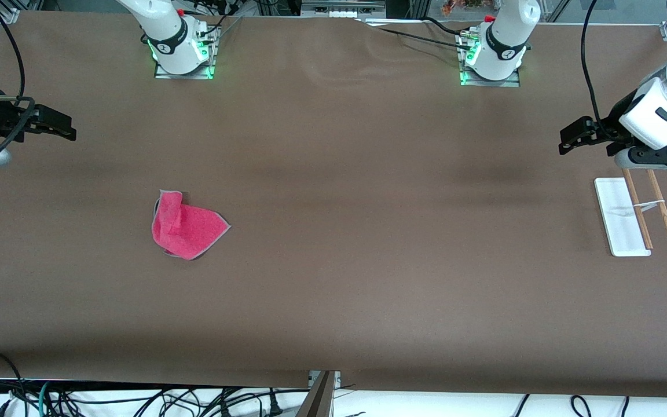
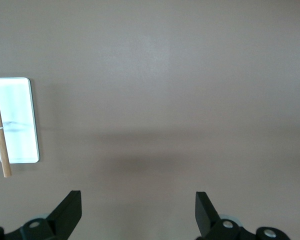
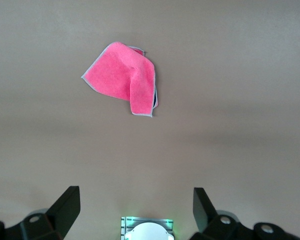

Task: Pass towel and hang on rack

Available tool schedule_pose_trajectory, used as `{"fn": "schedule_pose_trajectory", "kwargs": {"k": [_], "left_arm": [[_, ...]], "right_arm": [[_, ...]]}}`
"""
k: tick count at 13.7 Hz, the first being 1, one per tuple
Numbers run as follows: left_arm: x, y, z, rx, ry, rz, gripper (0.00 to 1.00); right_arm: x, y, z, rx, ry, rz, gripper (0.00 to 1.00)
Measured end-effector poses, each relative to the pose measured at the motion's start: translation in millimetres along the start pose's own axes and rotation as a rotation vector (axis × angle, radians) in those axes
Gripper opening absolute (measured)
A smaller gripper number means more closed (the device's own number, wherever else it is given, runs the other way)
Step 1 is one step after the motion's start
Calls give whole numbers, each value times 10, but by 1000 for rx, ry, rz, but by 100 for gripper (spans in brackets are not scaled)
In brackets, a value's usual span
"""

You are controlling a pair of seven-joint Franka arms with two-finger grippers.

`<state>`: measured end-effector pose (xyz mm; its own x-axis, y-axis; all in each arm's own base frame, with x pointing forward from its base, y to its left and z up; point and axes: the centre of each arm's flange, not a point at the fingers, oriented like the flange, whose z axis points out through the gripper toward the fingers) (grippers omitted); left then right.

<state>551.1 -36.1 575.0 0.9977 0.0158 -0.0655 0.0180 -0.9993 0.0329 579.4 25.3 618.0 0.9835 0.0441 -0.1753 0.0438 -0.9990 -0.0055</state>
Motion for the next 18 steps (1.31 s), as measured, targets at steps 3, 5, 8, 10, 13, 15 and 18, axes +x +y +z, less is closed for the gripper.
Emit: {"fn": "schedule_pose_trajectory", "kwargs": {"k": [3,5,8,10,13,15,18], "left_arm": [[-1,1,0,0,0,0,100],[-1,1,1,0,-1,0,100],[-2,1,2,0,-2,0,100],[-3,1,2,0,-2,0,100],[-4,1,3,0,-3,0,100],[-5,1,4,0,-5,0,100],[-7,4,5,1,-6,1,100]], "right_arm": [[0,0,0,0,0,0,100],[1,0,0,0,1,0,100],[2,0,-2,0,2,0,100],[3,0,-2,0,3,0,100],[14,-6,2,0,6,-1,100],[88,-41,73,-1,4,-7,100],[303,-185,333,-4,-19,-31,100]]}}
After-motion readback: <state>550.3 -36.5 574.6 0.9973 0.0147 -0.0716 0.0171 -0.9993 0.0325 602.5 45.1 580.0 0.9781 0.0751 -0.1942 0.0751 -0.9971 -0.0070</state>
